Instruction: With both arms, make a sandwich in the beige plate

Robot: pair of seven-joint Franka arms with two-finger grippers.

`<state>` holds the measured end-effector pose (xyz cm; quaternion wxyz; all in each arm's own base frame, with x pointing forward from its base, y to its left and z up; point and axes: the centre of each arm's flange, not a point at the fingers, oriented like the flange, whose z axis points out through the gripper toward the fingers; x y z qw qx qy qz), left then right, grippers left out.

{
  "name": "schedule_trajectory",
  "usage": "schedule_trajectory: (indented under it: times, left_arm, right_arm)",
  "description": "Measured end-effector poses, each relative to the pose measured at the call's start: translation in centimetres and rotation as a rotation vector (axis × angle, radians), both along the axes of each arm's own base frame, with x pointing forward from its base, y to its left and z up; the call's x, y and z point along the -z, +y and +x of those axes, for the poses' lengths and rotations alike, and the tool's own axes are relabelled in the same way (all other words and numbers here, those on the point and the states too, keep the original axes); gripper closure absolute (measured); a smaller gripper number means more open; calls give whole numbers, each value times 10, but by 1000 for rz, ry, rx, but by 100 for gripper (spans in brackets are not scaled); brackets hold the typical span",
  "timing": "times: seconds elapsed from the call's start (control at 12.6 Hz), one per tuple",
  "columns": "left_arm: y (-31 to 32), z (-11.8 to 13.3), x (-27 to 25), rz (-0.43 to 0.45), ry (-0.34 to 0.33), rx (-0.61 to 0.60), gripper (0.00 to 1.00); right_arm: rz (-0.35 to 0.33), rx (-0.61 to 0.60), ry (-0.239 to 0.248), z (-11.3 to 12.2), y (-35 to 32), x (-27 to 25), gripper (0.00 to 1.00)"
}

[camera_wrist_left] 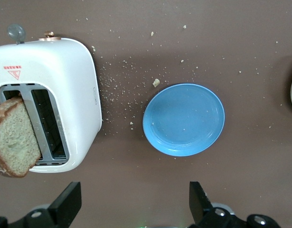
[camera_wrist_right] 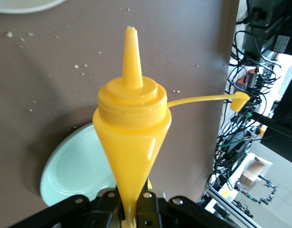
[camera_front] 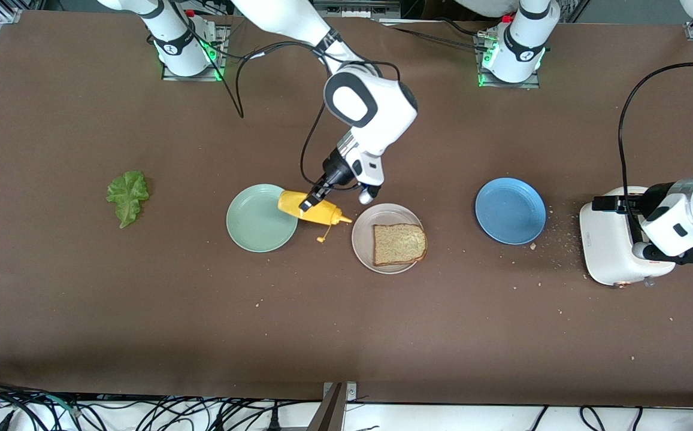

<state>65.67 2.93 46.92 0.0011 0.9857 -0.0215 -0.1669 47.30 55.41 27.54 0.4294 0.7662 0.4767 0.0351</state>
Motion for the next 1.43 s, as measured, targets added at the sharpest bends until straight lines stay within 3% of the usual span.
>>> schedule_trajectory:
  times: [0.16,0.48,0.88,1.27,1.43]
  left_arm:
    - [0,0,0,0,0,0,0]
    - [0,0,0,0,0,0,0]
    - [0,0,0,0,0,0,0]
    - [-2,0,0,0,0,2,0]
    - [-4,0,0,0,1,6,0]
  right_arm:
    - [-14,-27,-18,-17,14,14,89]
    - [-11,-93,-2,-29,28,56,89]
    - [57,-124,-33,-30,35,96,89]
    - [47,-133,-48,-16,32,85,89]
    - [45,-157,-17,3,28,52,89]
